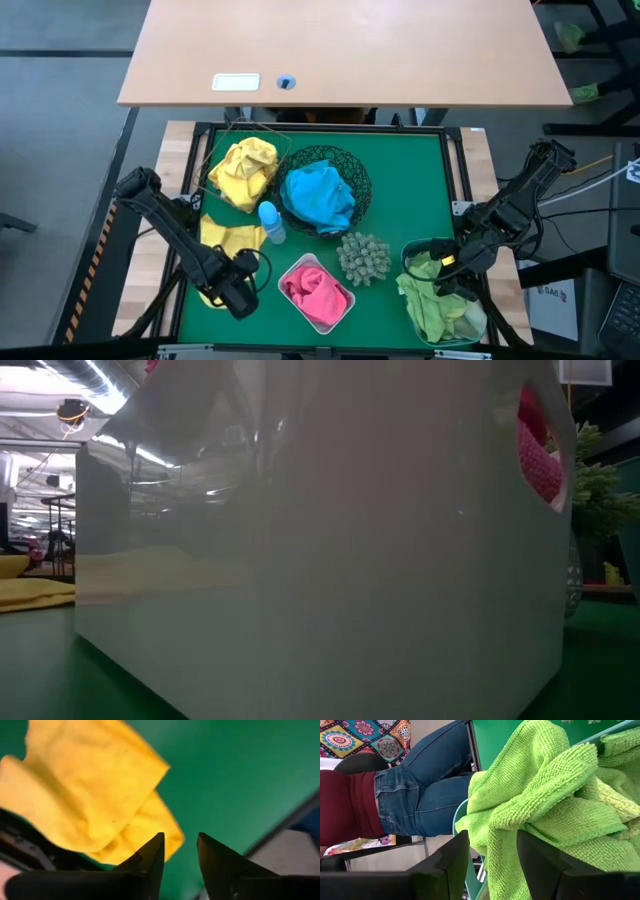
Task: Sort microfiber towel by color & place in baskets
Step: Put the yellow microfiber cloth into the rectangular wire basket
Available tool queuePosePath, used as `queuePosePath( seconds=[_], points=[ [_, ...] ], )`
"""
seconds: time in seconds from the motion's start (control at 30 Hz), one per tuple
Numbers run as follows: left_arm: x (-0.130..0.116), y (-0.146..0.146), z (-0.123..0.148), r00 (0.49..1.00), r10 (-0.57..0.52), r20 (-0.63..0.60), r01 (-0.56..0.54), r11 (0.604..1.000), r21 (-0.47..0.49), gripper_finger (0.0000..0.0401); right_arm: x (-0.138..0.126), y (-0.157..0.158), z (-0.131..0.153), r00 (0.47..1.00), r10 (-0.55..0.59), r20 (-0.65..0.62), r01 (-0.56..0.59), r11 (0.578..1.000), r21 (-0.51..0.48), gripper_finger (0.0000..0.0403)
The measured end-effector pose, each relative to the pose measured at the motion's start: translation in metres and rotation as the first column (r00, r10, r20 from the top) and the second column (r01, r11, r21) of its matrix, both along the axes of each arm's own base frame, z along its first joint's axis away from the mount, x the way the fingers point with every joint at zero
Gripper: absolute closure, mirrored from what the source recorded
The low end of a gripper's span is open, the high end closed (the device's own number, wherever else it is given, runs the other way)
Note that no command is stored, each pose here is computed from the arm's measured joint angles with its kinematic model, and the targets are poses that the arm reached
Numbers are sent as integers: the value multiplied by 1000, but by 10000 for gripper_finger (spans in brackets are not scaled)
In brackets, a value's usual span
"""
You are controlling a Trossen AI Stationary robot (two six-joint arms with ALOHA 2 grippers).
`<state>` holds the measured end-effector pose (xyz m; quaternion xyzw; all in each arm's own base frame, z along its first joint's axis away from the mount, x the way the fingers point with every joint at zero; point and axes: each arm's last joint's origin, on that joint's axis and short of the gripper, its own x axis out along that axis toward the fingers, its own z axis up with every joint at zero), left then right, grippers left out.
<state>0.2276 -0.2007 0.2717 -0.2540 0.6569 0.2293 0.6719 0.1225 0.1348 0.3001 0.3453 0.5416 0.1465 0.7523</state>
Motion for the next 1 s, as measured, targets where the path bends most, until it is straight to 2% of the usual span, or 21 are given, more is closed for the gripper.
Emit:
queuePosePath(
  seconds=[0.2,0.47,0.77,1.0],
  points=[
    [-10,9,-33,995,6,-102,1,998,65,261,0,0,0,1000,0,0,0,1000,0,235],
    [-25,21,-66,980,11,-196,19,988,151,258,0,0,0,1000,0,0,0,1000,0,235],
    [-31,27,-89,977,-52,-207,83,986,145,257,0,0,0,1000,0,0,0,1000,0,235],
    [-35,30,-107,980,-55,-191,81,987,136,257,0,0,0,1000,0,0,0,1000,0,235]
  ],
)
